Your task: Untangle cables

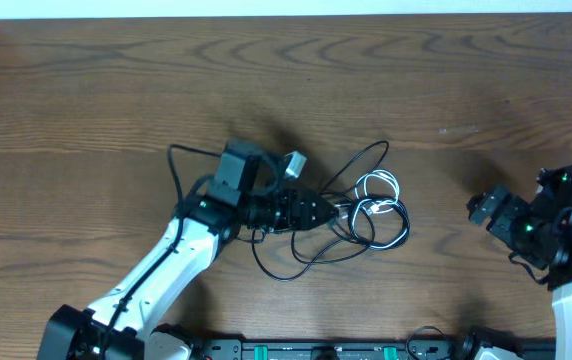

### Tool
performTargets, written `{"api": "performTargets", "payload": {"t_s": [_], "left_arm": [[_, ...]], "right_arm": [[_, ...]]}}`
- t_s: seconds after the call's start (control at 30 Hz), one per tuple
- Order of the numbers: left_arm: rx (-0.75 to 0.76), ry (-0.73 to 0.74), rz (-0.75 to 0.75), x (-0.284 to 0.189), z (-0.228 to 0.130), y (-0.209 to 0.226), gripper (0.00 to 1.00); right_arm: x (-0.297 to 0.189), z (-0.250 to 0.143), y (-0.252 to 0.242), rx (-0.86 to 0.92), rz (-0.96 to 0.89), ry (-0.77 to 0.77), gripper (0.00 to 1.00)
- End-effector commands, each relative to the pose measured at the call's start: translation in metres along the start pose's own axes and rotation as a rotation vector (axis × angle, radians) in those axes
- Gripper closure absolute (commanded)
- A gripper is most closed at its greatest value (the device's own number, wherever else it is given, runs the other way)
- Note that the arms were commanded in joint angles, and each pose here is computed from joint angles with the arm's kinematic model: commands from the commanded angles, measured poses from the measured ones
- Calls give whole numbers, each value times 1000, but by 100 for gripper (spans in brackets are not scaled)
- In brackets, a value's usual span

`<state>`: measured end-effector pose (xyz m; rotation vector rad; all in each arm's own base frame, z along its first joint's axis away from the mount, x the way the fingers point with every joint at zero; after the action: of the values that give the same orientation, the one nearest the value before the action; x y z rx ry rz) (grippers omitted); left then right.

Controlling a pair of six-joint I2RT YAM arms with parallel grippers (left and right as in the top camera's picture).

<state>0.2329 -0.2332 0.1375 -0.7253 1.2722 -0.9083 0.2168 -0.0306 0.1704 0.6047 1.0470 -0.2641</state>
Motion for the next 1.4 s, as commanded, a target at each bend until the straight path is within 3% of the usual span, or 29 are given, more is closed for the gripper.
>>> {"api": "performTargets", "payload": {"t_s": [0.0,0.23,0.67,0.8,0.93,1.1,1.27,1.37], "left_arm": [[-97,-38,-23,-1,-4,17,26],[-274,-259,-67,0,-4,51,27],[-289,-429,-24,8,-6,62,30],[-345,-441,-1,17,-6,74,30],[-292,-464,-94,24,7,62,30],[-343,-406,-104,46,7,69,30],[-294,-371,-227,64,9,44,32],[-278,-373,-283,67,14,30,37]], "right_arm": [[-10,5,4,-29,22,-37,1],[-10,2,3,-26,18,-27,1],[-11,1,6,-27,38,-20,1],[-11,1,7,-27,38,-19,1],[-10,1,7,-27,38,-20,1],[-10,1,7,-27,38,-19,1],[-10,1,6,-27,38,-20,1],[-10,1,6,-27,38,-18,1]]}}
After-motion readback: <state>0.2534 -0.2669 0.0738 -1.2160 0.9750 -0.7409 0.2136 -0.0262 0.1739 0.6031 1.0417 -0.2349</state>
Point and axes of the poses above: each gripper's point midway between its finger pads, its own x axis out along the fingers, its own y axis along the line the jaws close on, z = x × y, the point moved 2 cm from there along -x, back along the fingers
